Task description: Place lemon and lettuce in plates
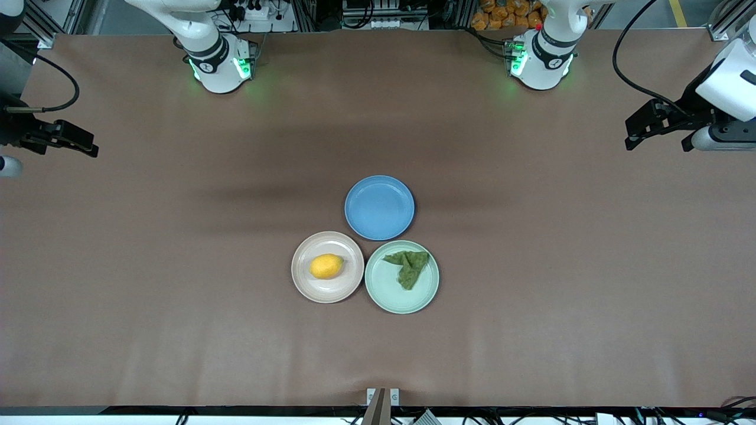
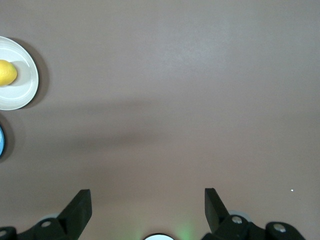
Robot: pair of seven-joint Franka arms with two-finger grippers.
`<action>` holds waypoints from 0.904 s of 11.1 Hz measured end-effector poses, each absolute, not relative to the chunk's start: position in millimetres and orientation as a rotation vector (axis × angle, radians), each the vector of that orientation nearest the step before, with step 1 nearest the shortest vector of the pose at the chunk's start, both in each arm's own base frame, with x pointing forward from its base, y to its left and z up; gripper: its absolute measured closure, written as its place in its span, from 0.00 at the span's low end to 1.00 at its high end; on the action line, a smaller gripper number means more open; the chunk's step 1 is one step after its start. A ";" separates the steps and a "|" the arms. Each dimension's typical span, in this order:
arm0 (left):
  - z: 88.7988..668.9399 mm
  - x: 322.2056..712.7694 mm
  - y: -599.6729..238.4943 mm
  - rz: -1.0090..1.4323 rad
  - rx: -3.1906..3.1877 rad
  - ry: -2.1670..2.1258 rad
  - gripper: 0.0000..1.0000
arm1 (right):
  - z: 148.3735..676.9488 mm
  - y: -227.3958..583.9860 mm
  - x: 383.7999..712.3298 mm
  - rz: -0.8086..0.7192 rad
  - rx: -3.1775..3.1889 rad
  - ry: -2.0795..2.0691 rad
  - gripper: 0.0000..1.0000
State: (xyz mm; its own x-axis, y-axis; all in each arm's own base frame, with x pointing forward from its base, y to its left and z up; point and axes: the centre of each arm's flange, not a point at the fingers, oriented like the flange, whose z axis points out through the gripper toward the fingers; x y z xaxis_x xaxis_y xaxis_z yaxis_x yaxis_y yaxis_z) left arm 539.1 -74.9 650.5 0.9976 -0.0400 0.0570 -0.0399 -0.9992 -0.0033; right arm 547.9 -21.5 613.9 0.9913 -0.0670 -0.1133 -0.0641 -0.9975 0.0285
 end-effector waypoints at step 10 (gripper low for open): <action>644.0 541.2 -64.0 -0.074 -3.133 0.123 0.00 | 611.4 -28.4 551.6 -0.138 3.112 -0.110 0.00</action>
State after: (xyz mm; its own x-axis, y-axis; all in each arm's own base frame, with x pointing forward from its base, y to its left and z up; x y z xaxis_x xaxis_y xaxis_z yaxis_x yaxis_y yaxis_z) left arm 541.2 -64.0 644.0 0.9958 -0.0783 0.0472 -0.0781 -0.9969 -0.0067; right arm 551.6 -28.4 611.4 0.9936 -0.0713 -0.0873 -0.0691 -0.9972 0.0279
